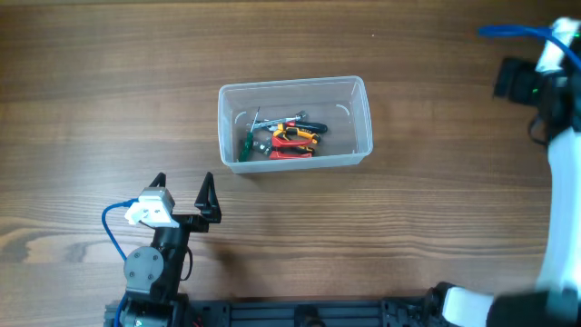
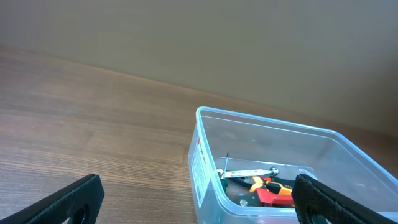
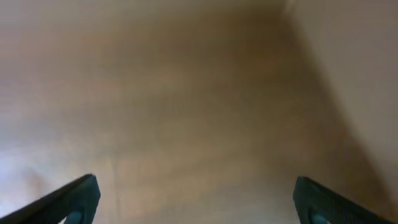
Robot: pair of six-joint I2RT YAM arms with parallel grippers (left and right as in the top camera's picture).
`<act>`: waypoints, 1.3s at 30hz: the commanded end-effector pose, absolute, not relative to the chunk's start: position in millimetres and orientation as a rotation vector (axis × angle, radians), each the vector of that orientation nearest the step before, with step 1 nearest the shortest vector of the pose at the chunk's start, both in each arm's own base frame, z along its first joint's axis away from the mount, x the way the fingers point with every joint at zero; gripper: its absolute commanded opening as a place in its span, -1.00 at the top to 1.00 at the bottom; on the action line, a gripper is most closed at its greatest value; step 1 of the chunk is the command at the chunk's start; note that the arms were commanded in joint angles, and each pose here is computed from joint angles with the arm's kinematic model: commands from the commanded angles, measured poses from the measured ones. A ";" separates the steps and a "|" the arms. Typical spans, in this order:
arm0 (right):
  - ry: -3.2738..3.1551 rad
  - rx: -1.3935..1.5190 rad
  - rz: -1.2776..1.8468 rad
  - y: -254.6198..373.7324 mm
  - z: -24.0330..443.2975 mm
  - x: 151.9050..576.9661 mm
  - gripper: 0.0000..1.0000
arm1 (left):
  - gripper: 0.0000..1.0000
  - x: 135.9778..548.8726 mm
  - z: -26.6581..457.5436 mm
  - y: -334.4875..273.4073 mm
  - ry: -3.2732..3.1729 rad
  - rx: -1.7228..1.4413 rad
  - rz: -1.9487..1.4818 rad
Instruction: Pack container
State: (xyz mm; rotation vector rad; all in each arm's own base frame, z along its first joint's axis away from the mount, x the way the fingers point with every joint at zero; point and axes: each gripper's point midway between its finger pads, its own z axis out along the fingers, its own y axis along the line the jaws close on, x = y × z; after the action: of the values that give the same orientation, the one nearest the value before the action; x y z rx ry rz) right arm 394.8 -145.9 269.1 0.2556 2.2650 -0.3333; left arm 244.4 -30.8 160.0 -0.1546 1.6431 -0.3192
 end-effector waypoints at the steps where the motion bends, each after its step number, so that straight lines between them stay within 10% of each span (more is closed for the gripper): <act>1: 2.054 0.204 -0.292 -128.5 315.8 382.8 -0.99 | -1.00 244.7 158.4 -27.3 1.639 -0.151 -0.290; 23: 1.321 -0.092 -0.115 -1.6 399.9 250.6 -1.00 | -1.00 244.7 158.4 -27.3 1.639 -0.151 -0.290; 39: 1.195 -0.174 -0.086 18.9 341.3 213.2 -0.99 | -0.99 244.7 158.4 -27.3 1.639 -0.151 -0.290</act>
State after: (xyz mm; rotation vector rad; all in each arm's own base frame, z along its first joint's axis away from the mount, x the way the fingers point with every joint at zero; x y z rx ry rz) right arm 218.2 16.6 348.8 -0.1603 1.2157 -0.0868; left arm 244.3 -30.7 159.6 -0.1547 1.6446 -0.3190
